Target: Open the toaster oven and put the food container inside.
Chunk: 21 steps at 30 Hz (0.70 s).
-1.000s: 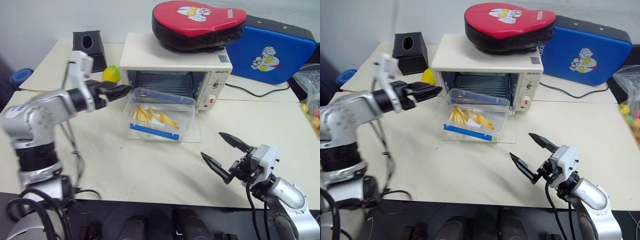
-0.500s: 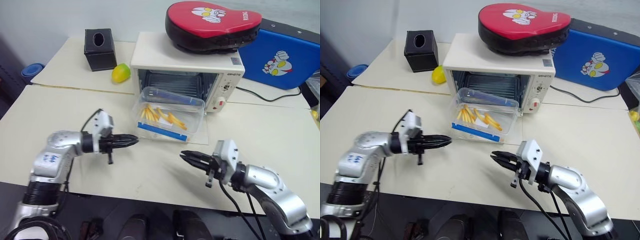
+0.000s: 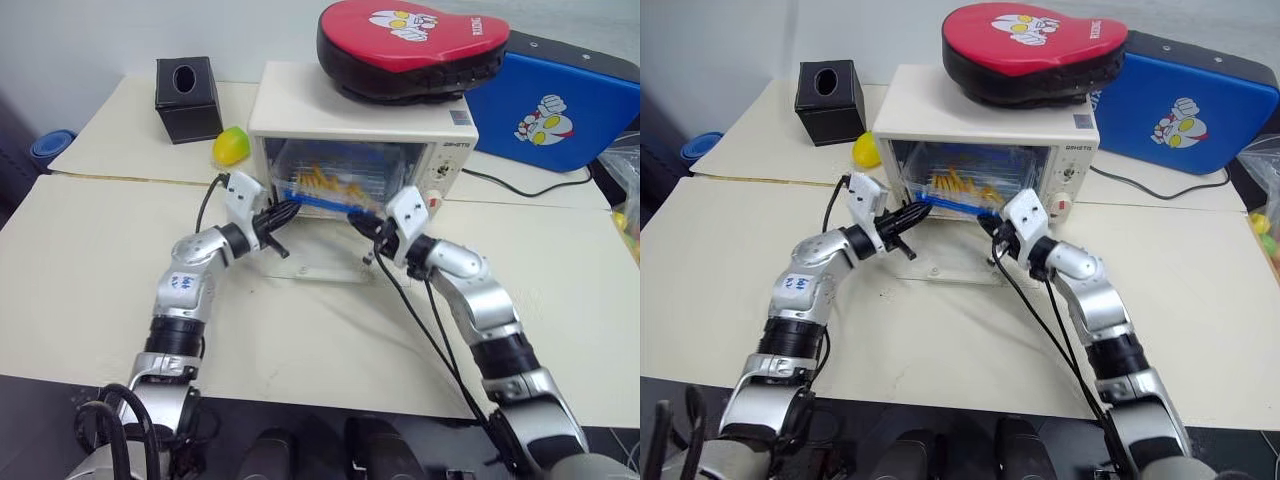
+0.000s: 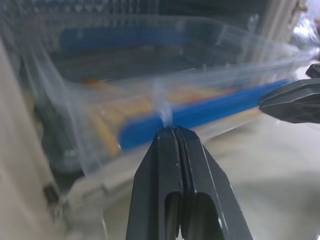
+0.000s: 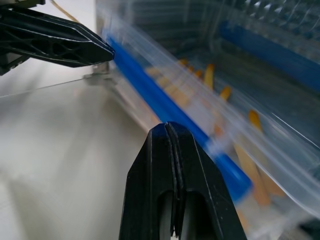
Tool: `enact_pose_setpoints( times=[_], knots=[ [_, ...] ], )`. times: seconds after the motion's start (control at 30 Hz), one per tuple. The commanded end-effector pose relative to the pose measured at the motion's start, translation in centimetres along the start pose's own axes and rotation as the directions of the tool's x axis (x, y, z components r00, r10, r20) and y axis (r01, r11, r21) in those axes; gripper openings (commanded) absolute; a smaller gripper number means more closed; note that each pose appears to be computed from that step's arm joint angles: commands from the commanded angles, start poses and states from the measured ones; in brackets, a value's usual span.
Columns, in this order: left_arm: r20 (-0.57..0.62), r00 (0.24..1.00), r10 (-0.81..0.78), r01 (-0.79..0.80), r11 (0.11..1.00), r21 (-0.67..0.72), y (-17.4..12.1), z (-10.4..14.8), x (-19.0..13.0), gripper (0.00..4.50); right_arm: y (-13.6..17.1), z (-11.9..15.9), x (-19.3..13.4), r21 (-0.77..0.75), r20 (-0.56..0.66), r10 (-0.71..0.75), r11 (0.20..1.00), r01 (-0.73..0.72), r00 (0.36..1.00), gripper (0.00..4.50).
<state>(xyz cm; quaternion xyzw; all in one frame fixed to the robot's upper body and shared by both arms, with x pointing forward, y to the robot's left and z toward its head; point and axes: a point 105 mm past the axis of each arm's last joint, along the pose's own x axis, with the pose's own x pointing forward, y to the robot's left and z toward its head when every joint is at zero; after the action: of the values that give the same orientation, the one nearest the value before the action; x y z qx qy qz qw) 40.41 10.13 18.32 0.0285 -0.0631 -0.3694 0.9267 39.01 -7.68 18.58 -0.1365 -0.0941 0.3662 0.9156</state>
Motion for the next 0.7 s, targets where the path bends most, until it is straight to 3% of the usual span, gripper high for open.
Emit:
enact_pose_setpoints(
  times=[0.03, 0.13, 0.27, 0.3, 0.43, 0.5, 0.6, 0.7],
  knots=[
    [0.065, 0.995, 0.076, -0.078, 0.997, 0.027, 1.0, 1.3, 0.7, 0.02, -1.6, 1.5, 0.8, -0.023, 0.061, -0.095, 0.995, 0.096, 0.994, 0.02],
    [0.079, 0.987, 0.137, -0.139, 0.99, 0.018, 1.7, 1.0, 1.0, 0.02, -1.9, 1.3, 1.7, -0.013, 0.06, -0.143, 0.989, 0.144, 0.988, 0.02],
    [0.075, 0.992, 0.097, -0.099, 0.995, 0.025, 1.9, 1.0, -0.1, 0.02, -0.2, 1.4, 1.3, 0.048, 0.074, -0.054, 0.998, 0.05, 0.996, 0.02],
    [0.06, 0.996, 0.068, -0.07, 0.997, 0.026, 2.0, 1.1, -1.0, 0.19, 0.3, 1.7, 0.6, 0.055, 0.087, -0.016, 0.998, 0.011, 0.996, 0.0],
    [0.075, 0.984, -0.164, 0.159, 0.985, 0.069, 1.2, 3.0, -6.2, 1.11, 0.3, 3.0, -4.0, 0.06, 0.126, 0.073, 0.995, -0.081, 0.989, 0.0],
    [0.067, 0.949, -0.309, 0.299, 0.946, 0.126, 0.6, 4.6, -9.8, 1.7, -0.2, 2.3, -7.2, 0.028, 0.089, 0.134, 0.99, -0.137, 0.987, 0.0],
    [-0.061, 0.89, -0.452, 0.456, 0.873, 0.174, 0.3, 4.8, -13.7, 2.59, -1.2, -0.4, -11.2, 0.022, -0.023, 0.208, 0.978, -0.207, 0.978, 0.0],
    [-0.16, 0.823, -0.544, 0.561, 0.823, 0.087, 0.8, 4.8, -17.3, 3.52, -1.9, -4.9, -14.9, 0.045, -0.186, 0.282, 0.959, -0.278, 0.941, 0.0]
  ],
)
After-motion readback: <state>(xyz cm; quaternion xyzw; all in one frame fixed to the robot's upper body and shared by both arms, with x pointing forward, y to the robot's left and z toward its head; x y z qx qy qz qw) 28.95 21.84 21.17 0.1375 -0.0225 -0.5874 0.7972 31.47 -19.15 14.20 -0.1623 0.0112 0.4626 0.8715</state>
